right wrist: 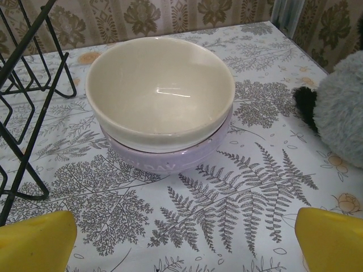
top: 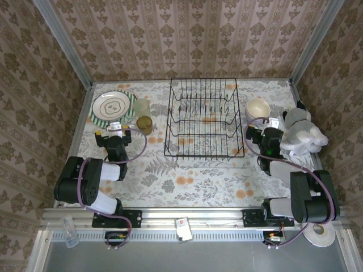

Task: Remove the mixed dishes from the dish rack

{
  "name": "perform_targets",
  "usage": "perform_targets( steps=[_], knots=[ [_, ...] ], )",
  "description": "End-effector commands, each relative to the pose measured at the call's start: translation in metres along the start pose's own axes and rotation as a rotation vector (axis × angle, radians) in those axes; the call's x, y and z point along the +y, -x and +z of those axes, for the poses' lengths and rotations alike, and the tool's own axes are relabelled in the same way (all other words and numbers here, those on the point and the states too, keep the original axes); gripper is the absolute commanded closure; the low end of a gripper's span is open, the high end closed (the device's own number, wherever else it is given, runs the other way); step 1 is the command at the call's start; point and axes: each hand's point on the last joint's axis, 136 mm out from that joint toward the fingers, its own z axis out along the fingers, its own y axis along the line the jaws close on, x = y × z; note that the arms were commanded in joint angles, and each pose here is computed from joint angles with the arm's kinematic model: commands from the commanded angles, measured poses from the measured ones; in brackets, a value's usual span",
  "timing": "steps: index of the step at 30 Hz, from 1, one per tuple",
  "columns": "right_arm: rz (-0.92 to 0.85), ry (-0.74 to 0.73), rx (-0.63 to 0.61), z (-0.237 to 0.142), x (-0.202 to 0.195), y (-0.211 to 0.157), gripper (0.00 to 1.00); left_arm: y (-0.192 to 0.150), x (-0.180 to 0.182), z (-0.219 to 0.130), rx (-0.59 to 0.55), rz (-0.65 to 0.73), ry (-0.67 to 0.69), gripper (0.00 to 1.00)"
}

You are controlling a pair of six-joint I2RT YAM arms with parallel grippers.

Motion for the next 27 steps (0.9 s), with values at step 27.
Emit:
perform_targets(
  steps=[27],
  knots=[
    [-0.023,0.121,-0.062,0.022,0.025,-0.004,0.0,-0.012,-0.025,-0.001,-0.043,-0.041,-0.286,0.0]
  ],
)
